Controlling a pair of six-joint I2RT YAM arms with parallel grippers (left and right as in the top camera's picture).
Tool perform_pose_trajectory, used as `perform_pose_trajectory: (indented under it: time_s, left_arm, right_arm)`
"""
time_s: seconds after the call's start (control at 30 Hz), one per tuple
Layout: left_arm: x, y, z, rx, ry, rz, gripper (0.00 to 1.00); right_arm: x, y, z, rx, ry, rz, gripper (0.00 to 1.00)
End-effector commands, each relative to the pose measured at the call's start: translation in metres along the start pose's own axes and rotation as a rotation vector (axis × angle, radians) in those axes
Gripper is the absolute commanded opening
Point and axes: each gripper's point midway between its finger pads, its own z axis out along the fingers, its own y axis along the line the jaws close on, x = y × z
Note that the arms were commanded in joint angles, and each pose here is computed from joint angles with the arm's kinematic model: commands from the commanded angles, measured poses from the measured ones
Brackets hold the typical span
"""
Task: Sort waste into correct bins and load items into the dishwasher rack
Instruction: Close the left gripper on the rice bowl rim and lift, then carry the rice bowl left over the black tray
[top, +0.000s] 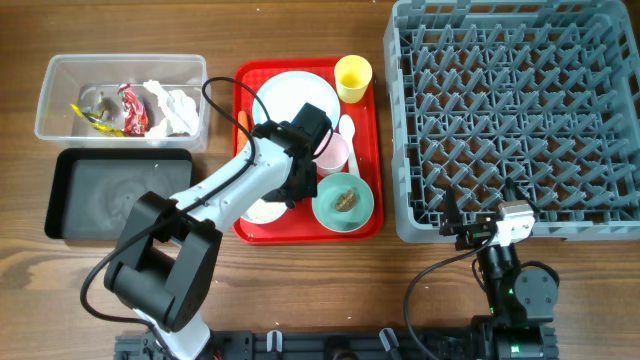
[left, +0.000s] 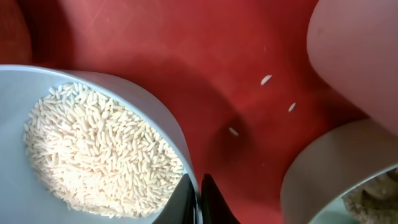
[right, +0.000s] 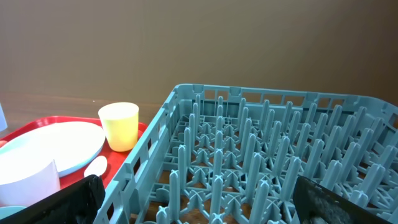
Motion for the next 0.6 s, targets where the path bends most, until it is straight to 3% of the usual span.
perform_pose_trajectory:
  time_s: [0.0, 0.57]
  left_arm:
    - [-0.01, -0.002, -0.019, 0.027, -0.05, 0.016, 0.04]
    - [-0.016, 0.007, -0.066, 0.085, -0.151, -0.002, 0.04]
  right_arm:
    - [-0.002, 0.002, 0.0, -0.011, -0.01, -0.011, 1.0]
    - [-0.002, 0.002, 0.0, -0.011, -0.01, -0.011, 1.0]
